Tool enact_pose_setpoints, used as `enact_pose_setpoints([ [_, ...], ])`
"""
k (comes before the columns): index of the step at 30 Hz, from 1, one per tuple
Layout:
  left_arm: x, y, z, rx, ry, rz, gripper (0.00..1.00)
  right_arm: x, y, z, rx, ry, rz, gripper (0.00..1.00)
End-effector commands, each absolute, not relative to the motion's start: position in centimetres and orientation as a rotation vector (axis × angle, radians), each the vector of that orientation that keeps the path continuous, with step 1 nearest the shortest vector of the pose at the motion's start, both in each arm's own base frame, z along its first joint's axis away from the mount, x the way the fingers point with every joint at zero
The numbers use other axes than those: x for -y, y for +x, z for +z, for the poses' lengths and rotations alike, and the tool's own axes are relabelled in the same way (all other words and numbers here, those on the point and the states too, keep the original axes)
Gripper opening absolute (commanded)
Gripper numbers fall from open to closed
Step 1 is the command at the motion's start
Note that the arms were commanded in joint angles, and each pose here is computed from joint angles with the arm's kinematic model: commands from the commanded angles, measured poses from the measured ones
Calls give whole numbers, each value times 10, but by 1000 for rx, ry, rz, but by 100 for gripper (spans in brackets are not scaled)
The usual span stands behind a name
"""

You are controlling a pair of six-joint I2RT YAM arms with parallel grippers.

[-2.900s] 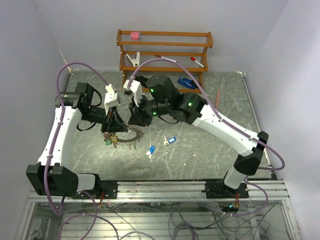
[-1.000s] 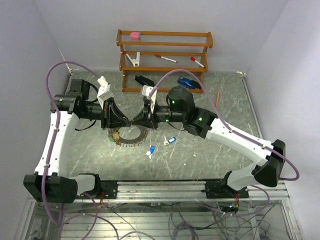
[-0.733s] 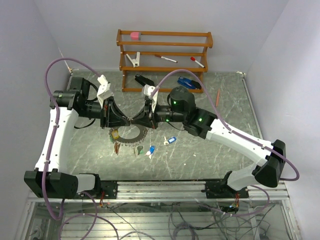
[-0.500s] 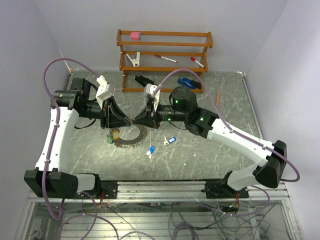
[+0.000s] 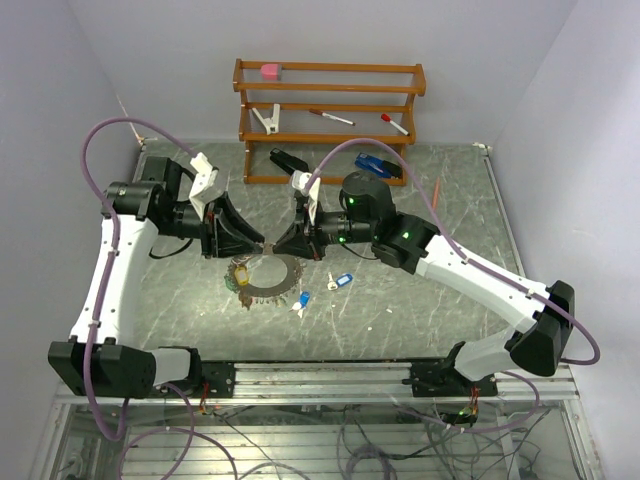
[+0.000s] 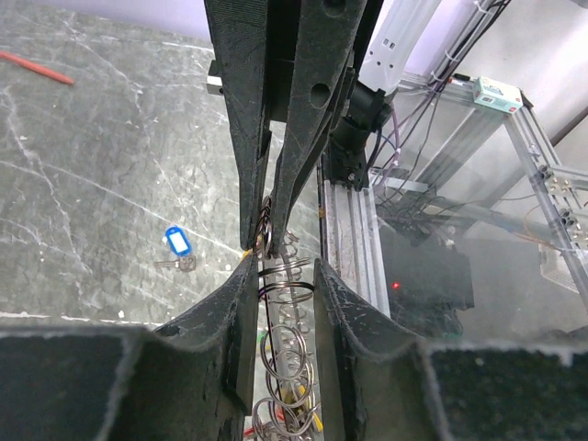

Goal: Put the keys on the keyring

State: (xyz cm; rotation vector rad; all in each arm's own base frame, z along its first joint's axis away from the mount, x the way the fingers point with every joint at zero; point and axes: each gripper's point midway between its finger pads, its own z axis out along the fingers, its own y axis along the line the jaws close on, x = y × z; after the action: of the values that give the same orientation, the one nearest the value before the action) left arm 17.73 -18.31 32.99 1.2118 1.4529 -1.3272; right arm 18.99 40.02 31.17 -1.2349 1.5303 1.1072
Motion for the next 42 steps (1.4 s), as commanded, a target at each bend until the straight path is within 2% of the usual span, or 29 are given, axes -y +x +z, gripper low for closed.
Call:
enact_pose_setpoints([
  [1, 187, 163, 342, -1375, 1222, -1341, 22, -397, 202, 333, -1499, -1177, 1077, 0],
  [8, 183, 168, 332, -1406, 1265, -1259, 8, -398, 201, 341, -1489, -1176, 1089, 0],
  [16, 184, 173, 340, -1410, 1253, -1254, 8, -398, 199, 342, -1493, -1172, 1104, 0],
  [18, 183, 177, 338, -1428, 1260, -1227, 13, -398, 199, 341, -1501, -1170, 1105, 0],
  [20, 180, 186, 335, -1479, 1247, -1188, 24, -397, 198, 341, -1500, -1170, 1112, 0],
  [21, 180, 197, 335, -1505, 1229, -1152, 30, -397, 197, 341, -1500, -1170, 1116, 0],
  [23, 177, 213, 337, -1568, 1167, -1095, 55, -397, 196, 341, -1499, -1170, 1124, 0],
  [26, 176, 221, 345, -1560, 1130, -1036, 70, -397, 195, 339, -1507, -1170, 1132, 0],
  [28, 178, 220, 355, -1538, 1085, -1038, 74, -398, 194, 339, -1506, -1171, 1138, 0],
  [32, 178, 224, 368, -1498, 1054, -1003, 75, -397, 195, 338, -1508, -1164, 1135, 0],
  [42, 166, 196, 333, -1493, 1316, -903, 67, -398, 197, 339, -1515, -1159, 1135, 0],
])
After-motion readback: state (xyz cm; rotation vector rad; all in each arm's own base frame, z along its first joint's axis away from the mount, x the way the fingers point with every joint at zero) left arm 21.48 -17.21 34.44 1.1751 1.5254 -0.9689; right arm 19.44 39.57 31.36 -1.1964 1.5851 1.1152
